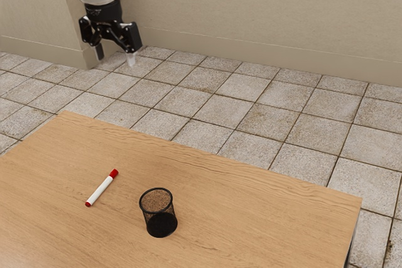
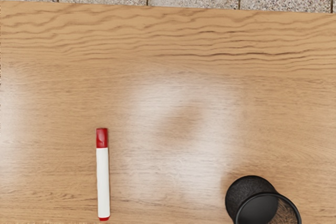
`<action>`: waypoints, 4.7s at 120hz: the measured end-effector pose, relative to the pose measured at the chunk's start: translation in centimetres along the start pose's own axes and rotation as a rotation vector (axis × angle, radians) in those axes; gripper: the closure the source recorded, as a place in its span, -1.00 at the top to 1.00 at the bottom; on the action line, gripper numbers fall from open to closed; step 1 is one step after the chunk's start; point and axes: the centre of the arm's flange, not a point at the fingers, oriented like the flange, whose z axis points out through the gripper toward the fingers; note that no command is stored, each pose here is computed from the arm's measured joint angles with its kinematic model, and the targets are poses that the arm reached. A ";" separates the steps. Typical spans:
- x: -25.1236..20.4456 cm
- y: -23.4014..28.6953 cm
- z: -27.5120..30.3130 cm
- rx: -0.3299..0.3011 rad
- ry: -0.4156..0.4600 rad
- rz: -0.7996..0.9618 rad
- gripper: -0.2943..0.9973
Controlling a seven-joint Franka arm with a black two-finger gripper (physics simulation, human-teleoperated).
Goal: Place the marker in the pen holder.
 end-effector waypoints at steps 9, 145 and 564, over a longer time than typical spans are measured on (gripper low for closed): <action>-0.1 -0.1 -0.1 -0.001 0.000 -0.007 0.54; -4.4 -8.1 33.5 0.055 -0.057 -0.091 0.54; -11.2 11.2 24.3 -0.081 0.335 0.302 -0.54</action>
